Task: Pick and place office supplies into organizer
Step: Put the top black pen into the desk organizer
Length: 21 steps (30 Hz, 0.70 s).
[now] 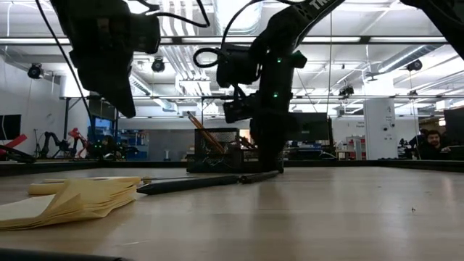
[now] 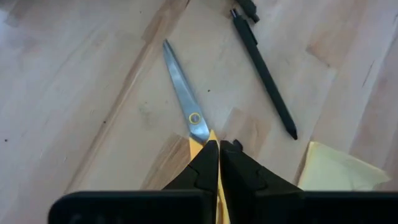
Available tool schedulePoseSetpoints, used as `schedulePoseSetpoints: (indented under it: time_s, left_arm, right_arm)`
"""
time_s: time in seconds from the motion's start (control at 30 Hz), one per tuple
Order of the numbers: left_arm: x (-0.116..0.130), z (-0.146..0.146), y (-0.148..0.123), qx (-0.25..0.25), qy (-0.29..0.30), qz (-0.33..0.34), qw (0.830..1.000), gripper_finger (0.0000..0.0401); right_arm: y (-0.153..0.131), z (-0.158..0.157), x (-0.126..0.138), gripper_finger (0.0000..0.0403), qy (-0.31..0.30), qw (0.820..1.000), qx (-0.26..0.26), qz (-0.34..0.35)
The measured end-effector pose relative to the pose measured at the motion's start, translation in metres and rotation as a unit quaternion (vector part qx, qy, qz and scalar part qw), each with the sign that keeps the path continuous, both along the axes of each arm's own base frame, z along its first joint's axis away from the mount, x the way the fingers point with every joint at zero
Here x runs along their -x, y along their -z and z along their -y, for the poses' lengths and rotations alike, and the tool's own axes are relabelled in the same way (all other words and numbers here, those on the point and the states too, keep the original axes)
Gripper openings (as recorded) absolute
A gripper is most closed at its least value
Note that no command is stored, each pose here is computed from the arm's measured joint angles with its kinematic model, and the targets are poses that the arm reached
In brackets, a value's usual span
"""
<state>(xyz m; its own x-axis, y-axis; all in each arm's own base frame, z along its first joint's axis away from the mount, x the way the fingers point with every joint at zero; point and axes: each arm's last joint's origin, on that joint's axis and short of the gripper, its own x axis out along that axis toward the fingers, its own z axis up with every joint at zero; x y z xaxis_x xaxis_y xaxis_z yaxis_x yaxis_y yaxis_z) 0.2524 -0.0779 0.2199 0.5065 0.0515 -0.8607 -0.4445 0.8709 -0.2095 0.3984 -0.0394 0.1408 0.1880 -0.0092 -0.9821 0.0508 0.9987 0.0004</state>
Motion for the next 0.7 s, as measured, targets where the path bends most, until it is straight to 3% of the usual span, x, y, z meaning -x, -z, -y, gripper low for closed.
schedulePoseSetpoints:
  time_s: [0.13, 0.27, 0.37, 0.53, 0.7]
  left_arm:
    - [-0.001, 0.000, 0.006, -0.002, 0.010, 0.013, 1.000, 0.0000]
    - [-0.001, 0.000, 0.010, -0.004, 0.018, 0.021, 1.000, 0.0000]
    - [-0.001, 0.000, 0.011, -0.003, 0.020, 0.028, 0.999, 0.0000]
    - [-0.002, 0.000, 0.011, -0.001, 0.019, 0.033, 0.999, 0.0000]
    - [-0.005, 0.001, 0.009, 0.007, 0.016, 0.053, 0.998, 0.0000]
  right_arm:
    - [-0.020, -0.006, 0.008, 0.0009, -0.011, 0.999, -0.035, 0.001]
    - [-0.024, -0.011, 0.024, 0.0009, -0.036, 0.995, -0.067, -0.069]
    - [-0.022, -0.014, 0.028, 0.0009, -0.080, 0.993, -0.039, -0.083]
    - [-0.024, -0.016, 0.017, 0.0009, -0.174, 0.985, 0.019, -0.009]
    - [-0.018, -0.007, 0.014, 0.0008, -0.201, 0.979, 0.044, 0.000]
